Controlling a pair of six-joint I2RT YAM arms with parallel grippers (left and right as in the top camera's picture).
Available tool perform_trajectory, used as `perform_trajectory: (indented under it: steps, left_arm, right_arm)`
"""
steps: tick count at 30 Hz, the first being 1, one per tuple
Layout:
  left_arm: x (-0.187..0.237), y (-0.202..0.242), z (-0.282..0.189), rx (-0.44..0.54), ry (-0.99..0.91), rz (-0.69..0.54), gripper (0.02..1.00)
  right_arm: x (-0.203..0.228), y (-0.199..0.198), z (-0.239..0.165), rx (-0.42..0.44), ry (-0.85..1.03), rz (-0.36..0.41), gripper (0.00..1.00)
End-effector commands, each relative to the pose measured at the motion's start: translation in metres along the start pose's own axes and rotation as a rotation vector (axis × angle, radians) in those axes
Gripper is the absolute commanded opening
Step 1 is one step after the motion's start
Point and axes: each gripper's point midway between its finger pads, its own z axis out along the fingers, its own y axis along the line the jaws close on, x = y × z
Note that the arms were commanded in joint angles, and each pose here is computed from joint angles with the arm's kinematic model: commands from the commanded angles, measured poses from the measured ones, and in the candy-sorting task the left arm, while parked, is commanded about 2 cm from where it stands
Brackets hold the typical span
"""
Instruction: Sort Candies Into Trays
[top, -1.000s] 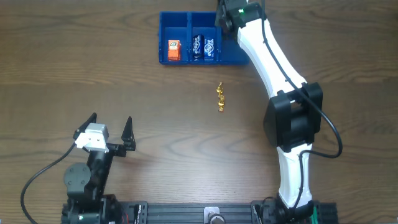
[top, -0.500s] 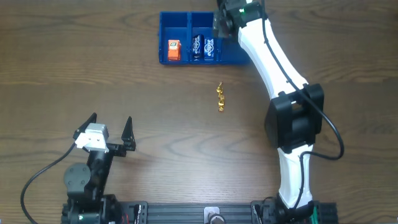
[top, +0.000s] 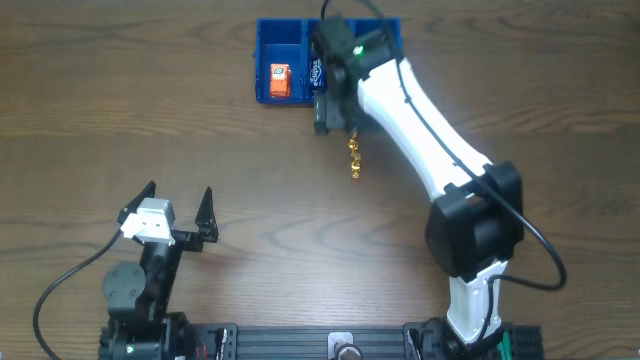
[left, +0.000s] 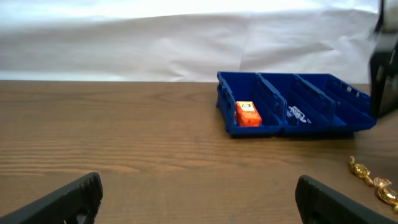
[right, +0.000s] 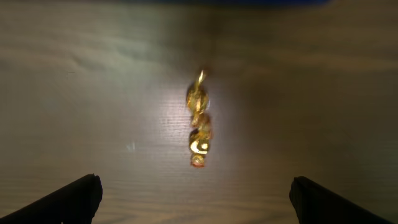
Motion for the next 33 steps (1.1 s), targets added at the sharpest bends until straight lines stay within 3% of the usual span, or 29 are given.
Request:
perform_trajectory:
  steps: [1,8,23,26,33]
  left_arm:
    - [0.016,0.0,0.001,0.009,0.045,0.005,0.998]
    - [0.016,0.0,0.001,0.009,0.045,0.005,0.998]
    - [0.016,0.0,0.001,0.009,0.045,0.005,0.998]
    - [0.016,0.0,0.001,0.009,0.045,0.005,0.998]
    - [0.016,0.0,0.001,0.009,0.045,0.005,0.996]
  right_arm:
    - [0.036,0.001,0.059,-0.023,0.126,0.034,1.0]
    - [0.046,0.002,0.096,-0.046,0.113,0.047,1.0]
    - [0.043,0.002,0.107,-0.046,0.079,0.059,0.996]
    - [0.042,0.001,0.107,-0.037,0.073,0.064,0.939]
    - [0.041,-0.001,0.107,-0.027,0.067,0.078,0.61]
